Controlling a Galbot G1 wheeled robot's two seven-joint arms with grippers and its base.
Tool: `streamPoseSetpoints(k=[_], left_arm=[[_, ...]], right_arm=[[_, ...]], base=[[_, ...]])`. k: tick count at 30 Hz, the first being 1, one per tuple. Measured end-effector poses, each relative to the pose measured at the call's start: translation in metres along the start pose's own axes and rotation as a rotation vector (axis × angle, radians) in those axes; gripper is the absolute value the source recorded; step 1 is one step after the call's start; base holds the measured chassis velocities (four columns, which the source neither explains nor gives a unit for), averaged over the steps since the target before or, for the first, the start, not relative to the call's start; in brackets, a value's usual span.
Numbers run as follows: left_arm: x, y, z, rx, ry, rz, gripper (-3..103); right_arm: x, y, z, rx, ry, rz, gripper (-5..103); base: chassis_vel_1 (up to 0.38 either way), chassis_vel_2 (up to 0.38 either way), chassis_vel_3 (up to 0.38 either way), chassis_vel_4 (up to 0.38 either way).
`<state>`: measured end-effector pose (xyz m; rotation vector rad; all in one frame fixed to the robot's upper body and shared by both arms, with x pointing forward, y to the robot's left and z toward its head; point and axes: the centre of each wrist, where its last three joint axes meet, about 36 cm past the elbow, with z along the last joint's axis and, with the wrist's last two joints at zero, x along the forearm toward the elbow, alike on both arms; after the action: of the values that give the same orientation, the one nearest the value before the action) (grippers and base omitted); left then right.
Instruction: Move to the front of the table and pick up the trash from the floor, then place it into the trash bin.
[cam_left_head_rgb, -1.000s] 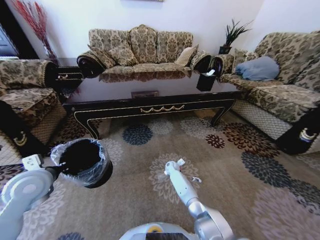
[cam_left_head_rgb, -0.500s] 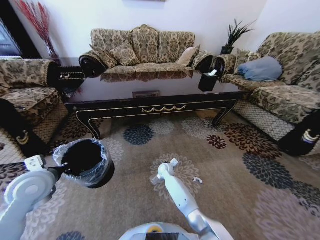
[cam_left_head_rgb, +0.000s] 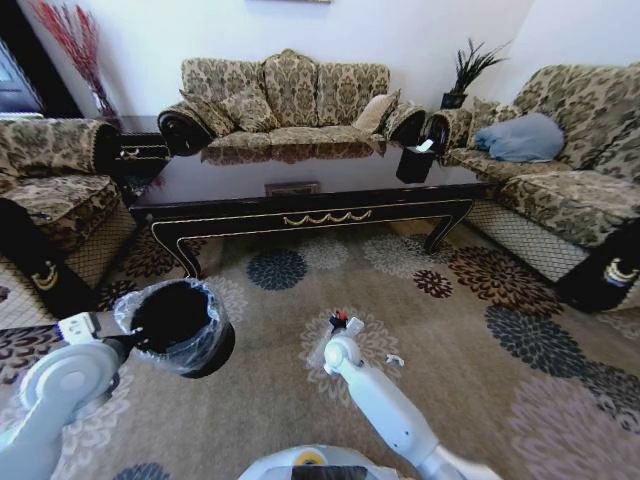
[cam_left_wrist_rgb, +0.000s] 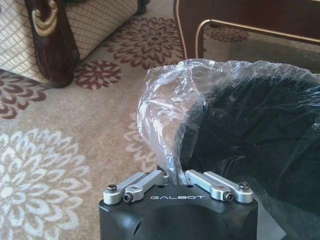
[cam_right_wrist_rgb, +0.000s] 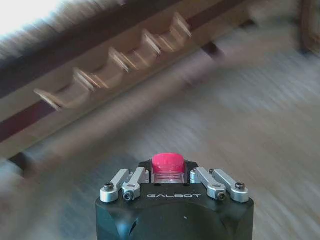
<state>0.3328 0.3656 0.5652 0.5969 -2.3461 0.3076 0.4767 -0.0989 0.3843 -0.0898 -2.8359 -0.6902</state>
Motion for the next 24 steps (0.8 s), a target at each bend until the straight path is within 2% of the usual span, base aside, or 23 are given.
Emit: streamPoseSetpoints(k=[1,4,6,7,10,12,14,16,18,19,24], left_arm=[[0.000,0.000,0.000,0.000,0.000,0.000,2],[0.000,-0.005,0.004,-0.019,0.008,0.009,2],[0.001,-0.010,0.006,-0.040,0.010,0.013,2],[0.001,-0.010,0.006,-0.040,0.010,0.013,2],[-0.002,-0.017,0.008,-0.071,0.011,0.020,2],[-0.003,-0.017,0.007,-0.074,0.011,0.019,2],[-0.010,-0.019,0.003,-0.086,0.014,0.014,2],[-0.012,-0.019,0.001,-0.087,0.014,0.012,2],[-0.018,-0.021,-0.006,-0.089,0.019,0.018,2],[-0.018,-0.021,-0.006,-0.089,0.019,0.018,2],[-0.028,-0.025,-0.019,-0.083,0.021,0.033,2]], right_arm=[[0.000,0.000,0.000,0.000,0.000,0.000,30],[-0.018,0.001,-0.038,0.037,-0.118,-0.134,30],[-0.026,0.006,-0.058,0.048,-0.170,-0.201,30],[-0.026,0.006,-0.058,0.048,-0.170,-0.201,30],[-0.030,0.027,-0.087,0.044,-0.232,-0.324,30],[-0.030,0.032,-0.091,0.042,-0.241,-0.346,30],[-0.029,0.059,-0.111,0.036,-0.280,-0.455,30],[-0.029,0.067,-0.116,0.035,-0.289,-0.481,30],[-0.027,0.099,-0.137,0.036,-0.328,-0.582,30],[-0.027,0.099,-0.137,0.036,-0.328,-0.582,30],[-0.025,0.148,-0.147,0.067,-0.358,-0.767,30]], base=[[0.000,0.000,0.000,0.000],[0.000,0.000,0.000,0.000],[0.000,0.000,0.000,0.000],[0.000,0.000,0.000,0.000],[0.000,0.000,0.000,0.000],[0.000,0.000,0.000,0.000],[0.000,0.000,0.000,0.000],[0.000,0.000,0.000,0.000],[0.000,0.000,0.000,0.000],[0.000,0.000,0.000,0.000],[0.000,0.000,0.000,0.000]])
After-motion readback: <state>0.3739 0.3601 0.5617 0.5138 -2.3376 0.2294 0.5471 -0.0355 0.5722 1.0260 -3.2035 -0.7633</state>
